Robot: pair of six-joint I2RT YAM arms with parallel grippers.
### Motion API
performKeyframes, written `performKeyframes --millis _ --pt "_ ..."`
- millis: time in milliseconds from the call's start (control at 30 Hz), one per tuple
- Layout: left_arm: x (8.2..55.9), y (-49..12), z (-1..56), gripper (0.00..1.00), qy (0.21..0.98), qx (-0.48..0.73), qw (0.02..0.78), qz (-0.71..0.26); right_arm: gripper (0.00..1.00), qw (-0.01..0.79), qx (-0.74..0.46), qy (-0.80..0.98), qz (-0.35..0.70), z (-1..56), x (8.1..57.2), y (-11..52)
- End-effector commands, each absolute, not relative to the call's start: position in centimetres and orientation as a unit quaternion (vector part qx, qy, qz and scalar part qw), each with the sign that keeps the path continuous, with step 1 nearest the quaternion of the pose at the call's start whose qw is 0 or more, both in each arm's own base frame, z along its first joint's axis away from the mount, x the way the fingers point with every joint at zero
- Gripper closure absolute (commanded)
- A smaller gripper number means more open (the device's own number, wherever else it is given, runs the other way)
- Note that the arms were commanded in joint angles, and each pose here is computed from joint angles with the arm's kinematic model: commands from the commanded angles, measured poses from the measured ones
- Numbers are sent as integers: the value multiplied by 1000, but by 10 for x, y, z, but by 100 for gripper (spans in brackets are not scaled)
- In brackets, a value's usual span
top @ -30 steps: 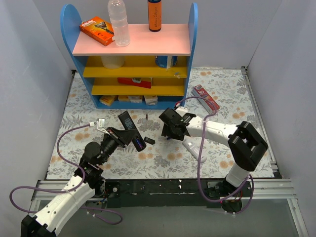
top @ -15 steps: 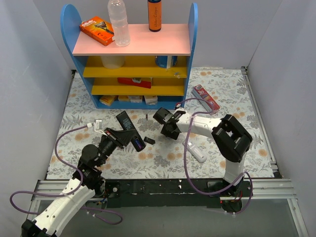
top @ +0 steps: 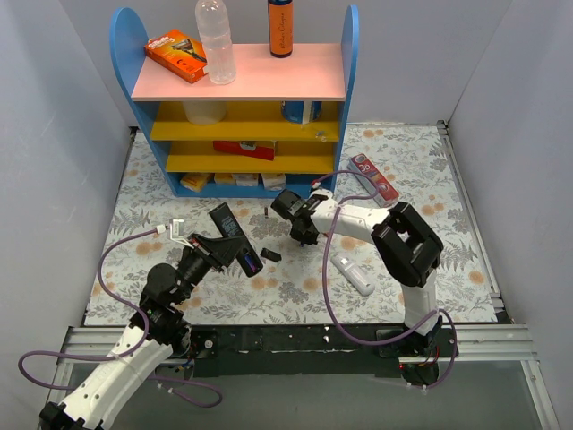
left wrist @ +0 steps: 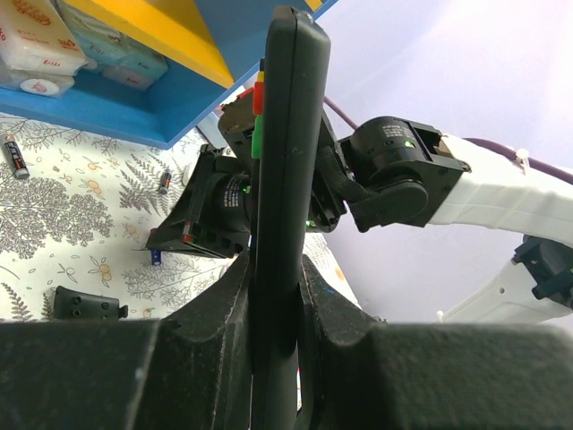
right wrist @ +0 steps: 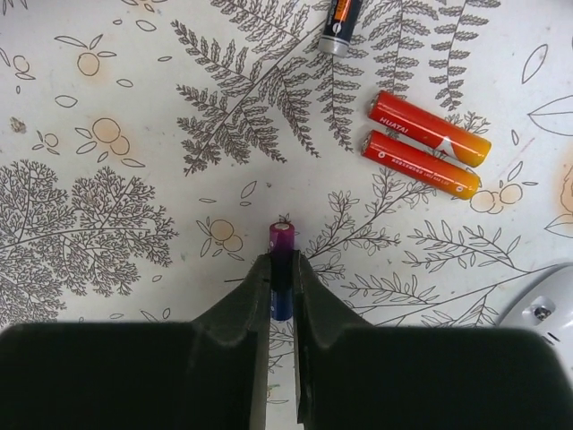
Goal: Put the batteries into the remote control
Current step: Adjust the battery at the center of the board, then pick up the battery from the center of the board.
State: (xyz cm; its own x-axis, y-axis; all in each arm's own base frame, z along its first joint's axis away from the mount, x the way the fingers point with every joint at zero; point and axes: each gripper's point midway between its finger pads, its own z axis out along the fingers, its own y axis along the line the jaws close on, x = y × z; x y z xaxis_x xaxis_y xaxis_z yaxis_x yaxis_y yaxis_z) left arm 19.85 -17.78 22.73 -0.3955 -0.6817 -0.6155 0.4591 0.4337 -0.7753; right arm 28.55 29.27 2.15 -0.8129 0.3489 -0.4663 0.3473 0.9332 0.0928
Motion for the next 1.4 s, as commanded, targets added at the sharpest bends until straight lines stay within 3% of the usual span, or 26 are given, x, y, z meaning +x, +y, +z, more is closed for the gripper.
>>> performKeyframes --millis 0,67,333,500,633,733,1100,1367 --pt "195 -177 251 100 630 -77 556 -536 90 225 94 968 -51 1 259 264" --pt "195 -179 251 100 630 -74 554 -539 97 234 59 969 -43 5 258 264" --pt "192 -193 227 100 631 -73 518 -573 94 240 -185 952 35 10 227 257" --pt "189 -200 217 100 623 -70 500 -597 80 214 -287 932 54 12 206 249" --pt "191 -204 211 100 630 -67 491 -598 63 190 -310 930 49 8 196 242" --pt "193 -203 208 100 633 -70 492 -594 58 181 -315 930 50 7 190 240" --pt "196 -204 203 100 643 -71 491 -583 61 184 -317 930 6 2 185 227" --pt "199 -204 200 100 647 -72 491 -579 71 183 -313 932 -8 -1 183 225"
